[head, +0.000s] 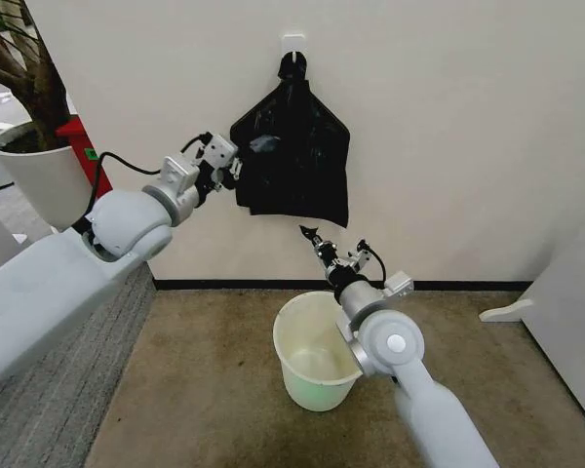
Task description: Place the garbage bag over the trash bin.
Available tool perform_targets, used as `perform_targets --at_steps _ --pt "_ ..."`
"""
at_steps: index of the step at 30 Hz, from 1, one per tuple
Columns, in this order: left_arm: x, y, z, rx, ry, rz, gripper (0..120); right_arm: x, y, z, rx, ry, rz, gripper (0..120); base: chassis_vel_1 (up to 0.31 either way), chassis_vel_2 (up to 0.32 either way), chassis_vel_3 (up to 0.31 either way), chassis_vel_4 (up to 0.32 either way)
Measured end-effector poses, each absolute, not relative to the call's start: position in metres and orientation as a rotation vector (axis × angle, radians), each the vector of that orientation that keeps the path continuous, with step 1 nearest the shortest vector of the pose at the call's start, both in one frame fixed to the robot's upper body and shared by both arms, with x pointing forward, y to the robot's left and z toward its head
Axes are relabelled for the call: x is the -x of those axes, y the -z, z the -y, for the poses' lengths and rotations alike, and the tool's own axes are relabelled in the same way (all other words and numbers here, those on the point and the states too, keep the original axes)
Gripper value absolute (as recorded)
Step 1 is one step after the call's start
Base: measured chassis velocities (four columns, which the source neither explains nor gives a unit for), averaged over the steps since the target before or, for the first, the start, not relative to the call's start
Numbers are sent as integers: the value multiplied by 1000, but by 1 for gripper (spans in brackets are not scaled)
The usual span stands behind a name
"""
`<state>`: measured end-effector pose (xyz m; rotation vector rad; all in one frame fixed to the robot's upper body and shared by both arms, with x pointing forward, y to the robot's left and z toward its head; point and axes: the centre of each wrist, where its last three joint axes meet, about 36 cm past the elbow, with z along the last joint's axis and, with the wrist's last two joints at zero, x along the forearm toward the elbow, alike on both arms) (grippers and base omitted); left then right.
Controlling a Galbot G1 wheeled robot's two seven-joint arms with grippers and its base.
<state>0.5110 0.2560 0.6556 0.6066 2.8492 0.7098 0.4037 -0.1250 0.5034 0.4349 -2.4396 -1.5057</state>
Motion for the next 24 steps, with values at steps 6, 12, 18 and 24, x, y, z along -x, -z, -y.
perform_targets --at_steps 6,12,18,24 --pt "-503 -658 -253 -531 -492 -2928 0 -386 -496 135 -555 1136 2771 34 0 0 0 0" --pt "-500 -659 -247 -516 -376 -2965 0 -384 -519 154 -580 850 3004 54 0 0 0 0" --pt "-500 -660 -245 -525 -339 -2973 0 -386 -565 170 -617 681 3148 75 0 0 0 0" --pt "-500 -660 -242 -532 -328 -2972 0 -389 -602 167 -710 522 3220 97 0 0 0 0"
